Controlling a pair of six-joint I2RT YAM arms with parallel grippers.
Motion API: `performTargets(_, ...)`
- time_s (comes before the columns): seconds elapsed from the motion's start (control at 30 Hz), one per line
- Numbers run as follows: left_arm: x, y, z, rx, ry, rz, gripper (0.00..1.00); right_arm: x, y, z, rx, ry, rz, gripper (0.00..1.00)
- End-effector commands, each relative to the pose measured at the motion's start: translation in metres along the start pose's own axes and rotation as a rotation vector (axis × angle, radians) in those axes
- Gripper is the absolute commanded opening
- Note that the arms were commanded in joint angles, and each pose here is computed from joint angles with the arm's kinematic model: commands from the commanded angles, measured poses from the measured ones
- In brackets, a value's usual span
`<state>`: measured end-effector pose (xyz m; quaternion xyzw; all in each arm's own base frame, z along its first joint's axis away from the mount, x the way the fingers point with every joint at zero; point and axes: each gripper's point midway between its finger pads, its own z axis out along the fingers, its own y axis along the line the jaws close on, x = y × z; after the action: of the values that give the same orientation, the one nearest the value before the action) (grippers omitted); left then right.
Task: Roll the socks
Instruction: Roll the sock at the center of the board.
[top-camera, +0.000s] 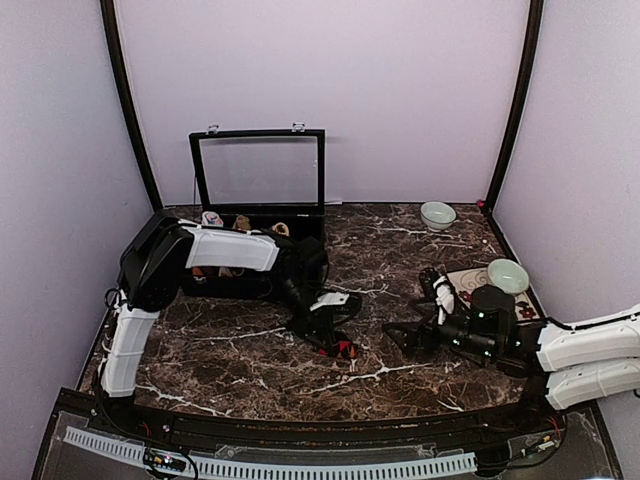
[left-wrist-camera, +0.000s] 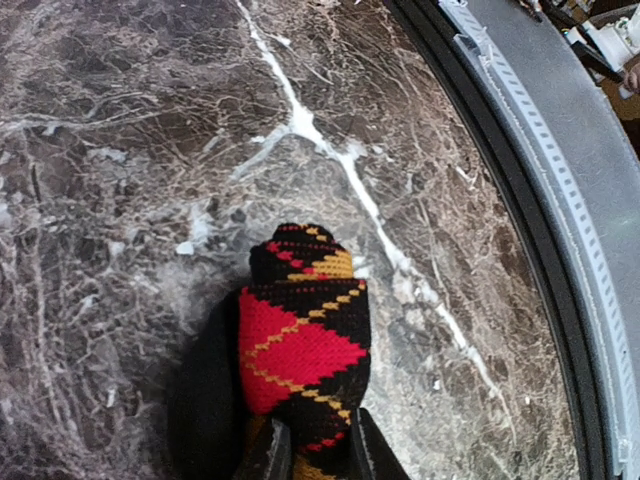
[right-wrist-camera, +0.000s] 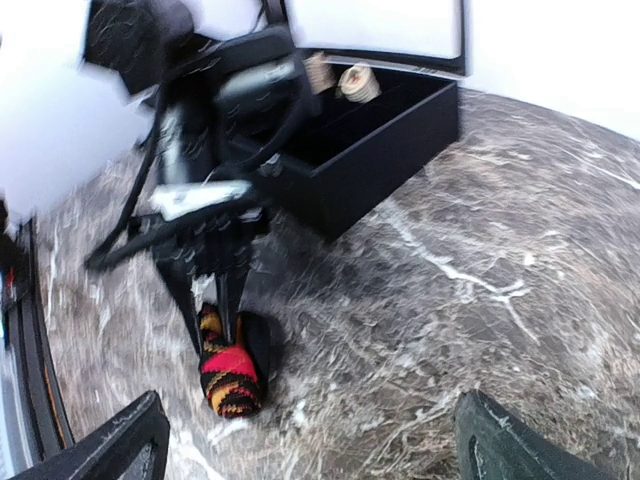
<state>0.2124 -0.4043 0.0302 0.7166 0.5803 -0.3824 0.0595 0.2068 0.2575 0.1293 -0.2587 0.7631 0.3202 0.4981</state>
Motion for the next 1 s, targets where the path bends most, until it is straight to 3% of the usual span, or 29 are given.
performTargets(0.0,0.076,-0.048,0.034,0.232,0.229,-0.286,0.18,0.006,0.033,0.010,-0.134,0.069,-0.221,1.00)
performTargets(0.17,0.078,-0.048,0.038,0.253,0.235,-0.321,0.18,0.023,0.058,0.023,-0.223,0.128,-0.326,0.99)
performTargets(0.47,0.095,-0.032,0.045,0.186,0.312,-0.375,0.19,0.052,0.103,0.058,-0.288,0.236,-0.553,0.84)
performTargets(0.6,0.100,-0.023,0.047,0.146,0.339,-0.391,0.19,0.059,0.119,0.068,-0.342,0.266,-0.605,0.71)
performTargets(0.7,0.105,-0.020,0.048,0.129,0.361,-0.401,0.19,0.068,0.120,0.075,-0.357,0.296,-0.636,0.62)
performTargets(0.97,0.116,-0.011,0.049,0.083,0.412,-0.391,0.19,0.093,0.105,0.088,-0.315,0.353,-0.674,0.53)
